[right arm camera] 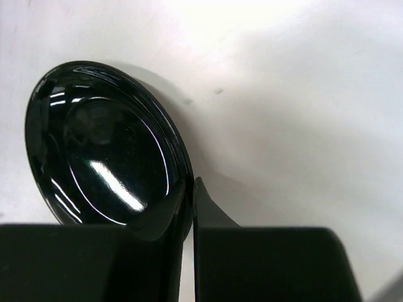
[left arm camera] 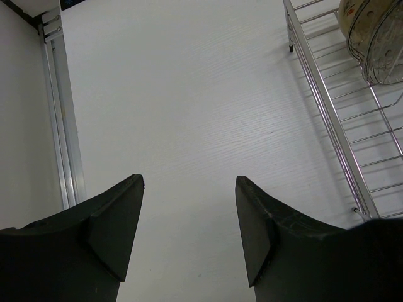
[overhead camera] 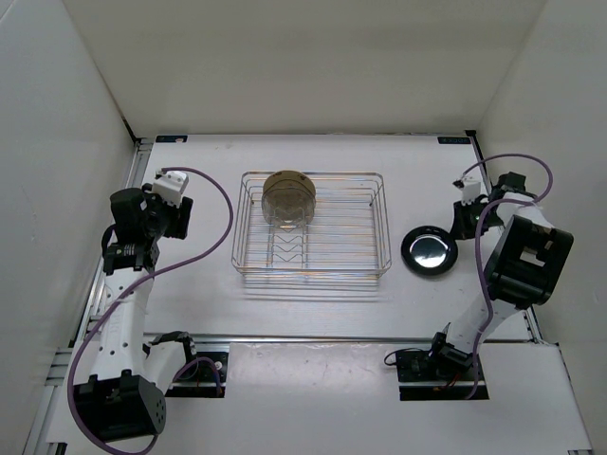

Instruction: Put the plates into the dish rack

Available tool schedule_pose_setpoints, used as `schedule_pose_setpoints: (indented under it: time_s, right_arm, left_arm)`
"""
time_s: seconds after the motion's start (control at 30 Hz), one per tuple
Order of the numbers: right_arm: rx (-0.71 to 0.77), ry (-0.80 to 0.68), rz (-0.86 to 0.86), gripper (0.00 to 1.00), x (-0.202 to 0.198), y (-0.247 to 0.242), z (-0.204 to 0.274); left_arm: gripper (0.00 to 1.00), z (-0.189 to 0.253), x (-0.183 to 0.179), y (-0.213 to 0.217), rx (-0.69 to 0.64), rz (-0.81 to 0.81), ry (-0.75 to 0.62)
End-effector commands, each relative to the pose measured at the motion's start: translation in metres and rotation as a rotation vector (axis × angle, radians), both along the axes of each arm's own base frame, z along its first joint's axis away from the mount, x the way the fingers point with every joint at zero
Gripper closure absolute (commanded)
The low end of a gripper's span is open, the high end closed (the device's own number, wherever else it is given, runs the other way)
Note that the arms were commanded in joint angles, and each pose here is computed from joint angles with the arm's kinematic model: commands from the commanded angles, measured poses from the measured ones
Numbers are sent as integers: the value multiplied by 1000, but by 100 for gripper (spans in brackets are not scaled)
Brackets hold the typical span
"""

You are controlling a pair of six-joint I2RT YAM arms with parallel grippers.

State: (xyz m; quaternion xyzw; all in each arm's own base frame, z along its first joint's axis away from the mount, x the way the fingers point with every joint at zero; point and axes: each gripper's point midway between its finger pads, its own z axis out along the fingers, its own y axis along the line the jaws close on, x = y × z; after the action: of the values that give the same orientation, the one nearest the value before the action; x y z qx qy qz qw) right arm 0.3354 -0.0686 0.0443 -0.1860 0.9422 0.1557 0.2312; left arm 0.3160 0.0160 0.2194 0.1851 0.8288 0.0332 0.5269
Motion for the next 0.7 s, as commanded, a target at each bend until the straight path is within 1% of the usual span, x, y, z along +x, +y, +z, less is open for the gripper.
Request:
schedule_pose_setpoints:
  time_s: [0.0,0.07,0.13,0.17,0.3,0.33,0.4,0.67]
  right_arm:
    - [-97,-137,-95,100,37,-28,31]
    - [-100,-164,-113,100,46,-30,39]
    - [-94,-160,-124,100,46,-30,39]
    - [-98,-186,-136,100,51,-32,48]
    - [-93,-198,-155,100,53,-32,55]
    - [-96,-223,-165,100,58,-33,64]
    - [-92,-221,-173,100,58,-33,64]
    - [-92,-310,-203,100,65,-33,101]
  left_arm:
    - [29,7,-4,-3,-3,-16,-26]
    - [29,3,-4,-3,-4,-16,-17]
    - [29,3,-4,-3,-4,-16,-17]
    - [29,3,-4,-3,-4,-16,-17]
    - [29,3,-4,-3,-4,-16,-17]
    - [29,3,-4,-3,-4,-16,-17]
    - [29,3,-5,-4,-8,-24,-17]
    - [29,3,-5,-4,-8,-24,-17]
